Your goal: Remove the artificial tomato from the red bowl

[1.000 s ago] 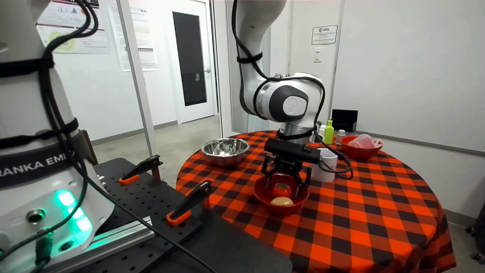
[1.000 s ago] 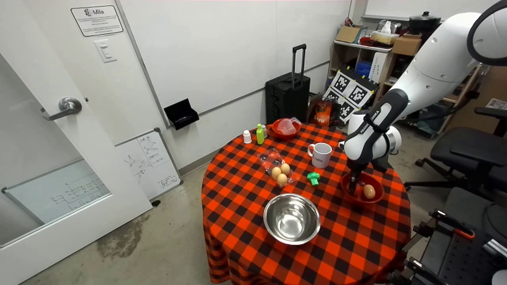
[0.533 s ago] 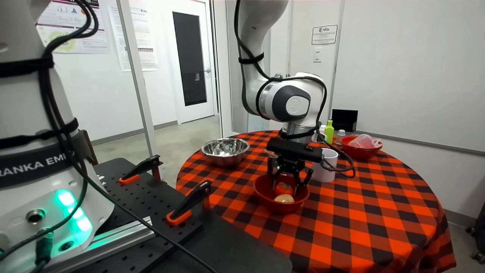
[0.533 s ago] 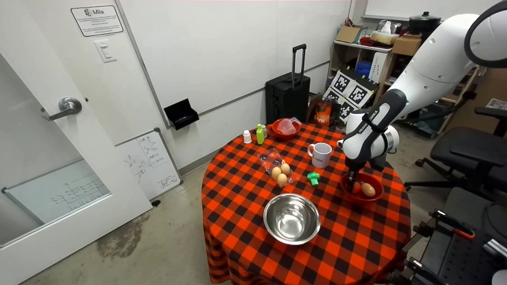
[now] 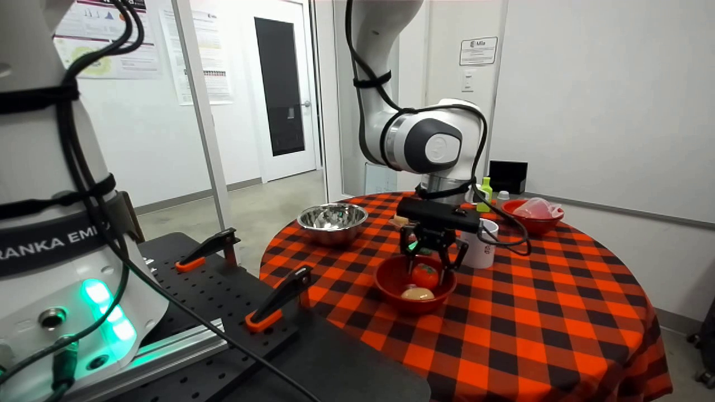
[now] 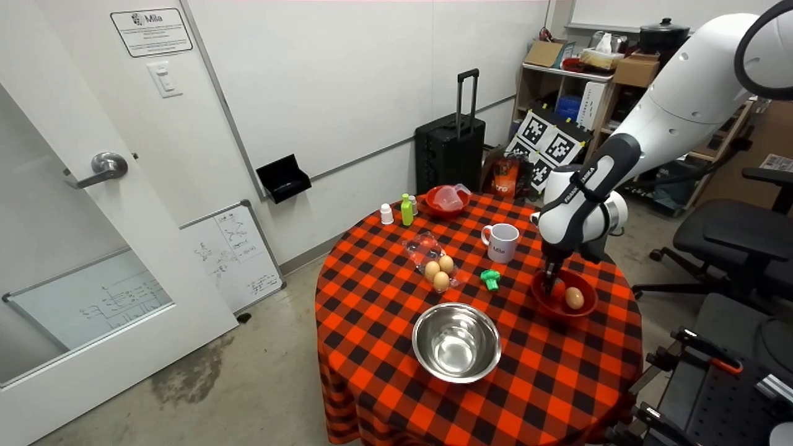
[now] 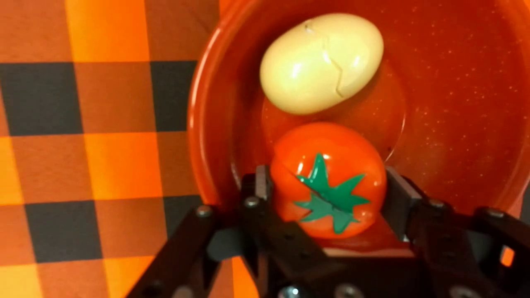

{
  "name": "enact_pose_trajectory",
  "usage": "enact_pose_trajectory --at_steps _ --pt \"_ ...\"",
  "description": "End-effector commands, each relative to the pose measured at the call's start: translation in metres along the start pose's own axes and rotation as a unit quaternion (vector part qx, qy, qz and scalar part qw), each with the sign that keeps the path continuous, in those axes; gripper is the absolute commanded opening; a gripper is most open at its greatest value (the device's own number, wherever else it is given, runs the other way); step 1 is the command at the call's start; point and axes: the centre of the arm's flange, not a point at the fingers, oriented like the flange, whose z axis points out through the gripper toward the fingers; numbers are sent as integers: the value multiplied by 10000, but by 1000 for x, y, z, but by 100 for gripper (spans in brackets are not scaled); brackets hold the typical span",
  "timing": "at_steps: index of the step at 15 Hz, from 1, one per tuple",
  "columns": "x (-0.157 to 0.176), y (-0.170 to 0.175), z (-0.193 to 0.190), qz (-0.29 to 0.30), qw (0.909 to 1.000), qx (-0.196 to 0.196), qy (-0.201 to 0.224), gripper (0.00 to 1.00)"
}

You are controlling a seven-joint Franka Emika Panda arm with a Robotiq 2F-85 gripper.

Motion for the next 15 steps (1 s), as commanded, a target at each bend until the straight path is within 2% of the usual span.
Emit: enact_pose_trajectory --at_steps 1,4,7,11,15 --pt "-13 -5 -40 96 9992 -329 194 38" --pt "-6 -9 -67 -122 9987 -433 256 38" --pt "9 -22 -89 -665 9965 -400 320 38" --pt "33 -51 -106 -1472 9878 -238 443 38" --pt "47 -76 -98 -2166 9756 21 364 38"
